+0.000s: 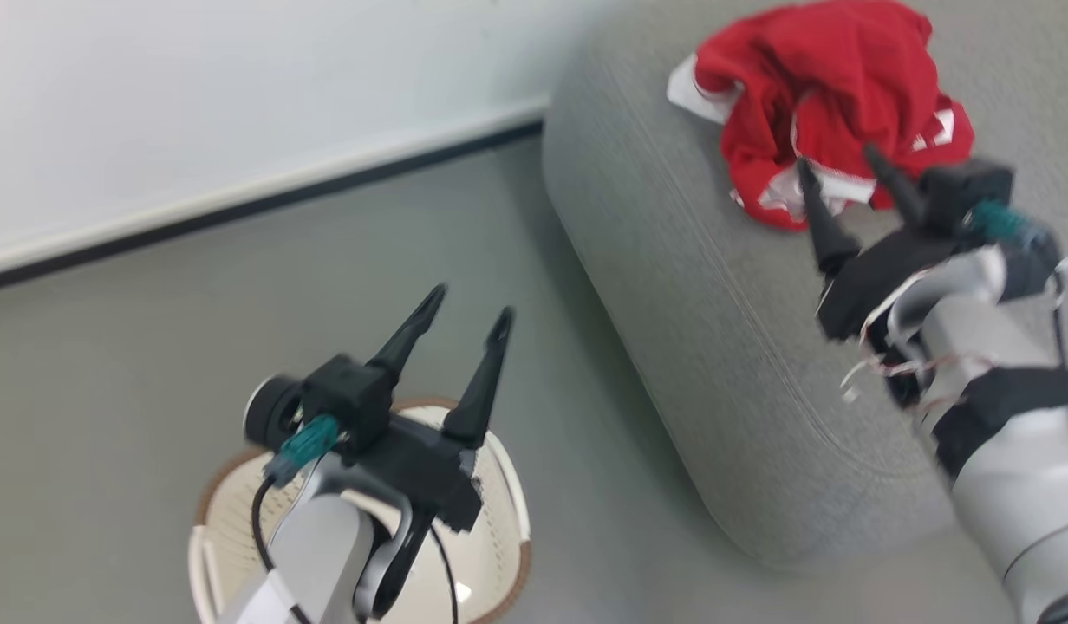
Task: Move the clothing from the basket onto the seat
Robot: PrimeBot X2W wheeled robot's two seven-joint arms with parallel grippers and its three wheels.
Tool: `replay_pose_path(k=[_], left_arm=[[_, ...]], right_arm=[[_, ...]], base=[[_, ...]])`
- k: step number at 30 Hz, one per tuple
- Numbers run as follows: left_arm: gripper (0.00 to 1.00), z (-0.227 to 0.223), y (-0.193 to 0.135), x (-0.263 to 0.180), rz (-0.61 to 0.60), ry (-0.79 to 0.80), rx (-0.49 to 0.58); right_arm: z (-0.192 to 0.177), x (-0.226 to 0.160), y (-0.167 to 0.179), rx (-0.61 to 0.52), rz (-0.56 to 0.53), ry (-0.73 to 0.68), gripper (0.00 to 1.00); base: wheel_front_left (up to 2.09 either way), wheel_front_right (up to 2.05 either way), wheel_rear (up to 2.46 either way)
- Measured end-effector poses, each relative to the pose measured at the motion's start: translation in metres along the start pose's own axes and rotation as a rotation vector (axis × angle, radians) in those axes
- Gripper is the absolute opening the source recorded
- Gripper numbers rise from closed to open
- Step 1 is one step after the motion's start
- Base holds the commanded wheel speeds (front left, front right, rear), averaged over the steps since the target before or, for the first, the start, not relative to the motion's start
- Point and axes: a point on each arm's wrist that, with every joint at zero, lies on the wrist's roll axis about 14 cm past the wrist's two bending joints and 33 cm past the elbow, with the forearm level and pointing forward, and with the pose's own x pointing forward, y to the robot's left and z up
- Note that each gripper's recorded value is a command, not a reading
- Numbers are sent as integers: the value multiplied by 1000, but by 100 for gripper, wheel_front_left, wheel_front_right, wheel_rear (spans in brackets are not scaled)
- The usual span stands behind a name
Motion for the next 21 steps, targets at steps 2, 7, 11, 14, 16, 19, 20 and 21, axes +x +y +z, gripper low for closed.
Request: replay_pose_path(k=[2, 7, 11, 14, 16, 19, 20, 21], left_arm=[[100, 4, 10, -17, 62, -7, 9], [100, 7, 23, -49, 160, -10, 30], [100, 11, 39, -79, 249, -13, 64], [100, 16, 51, -101, 316, -26, 83], [100, 19, 59, -116, 363, -30, 96], [100, 22, 70, -140, 433, -39, 108], [100, 23, 75, -148, 459, -42, 108], [100, 24, 78, -156, 485, -51, 102]], right_arm=[[1, -8, 20, 32, 40, -19, 100], [1, -23, 52, 71, 107, -45, 100], [5, -36, 76, 97, 160, -73, 100], [12, -44, 94, 116, 199, -106, 100], [16, -51, 103, 124, 220, -124, 100], [22, -60, 116, 137, 242, -153, 100], [23, -63, 120, 141, 249, -161, 100], [24, -66, 124, 147, 254, -169, 100]], base=[[0, 0, 0], [0, 0, 0], [0, 0, 0], [0, 0, 0], [0, 0, 0], [0, 0, 0], [0, 0, 0], [0, 0, 0]])
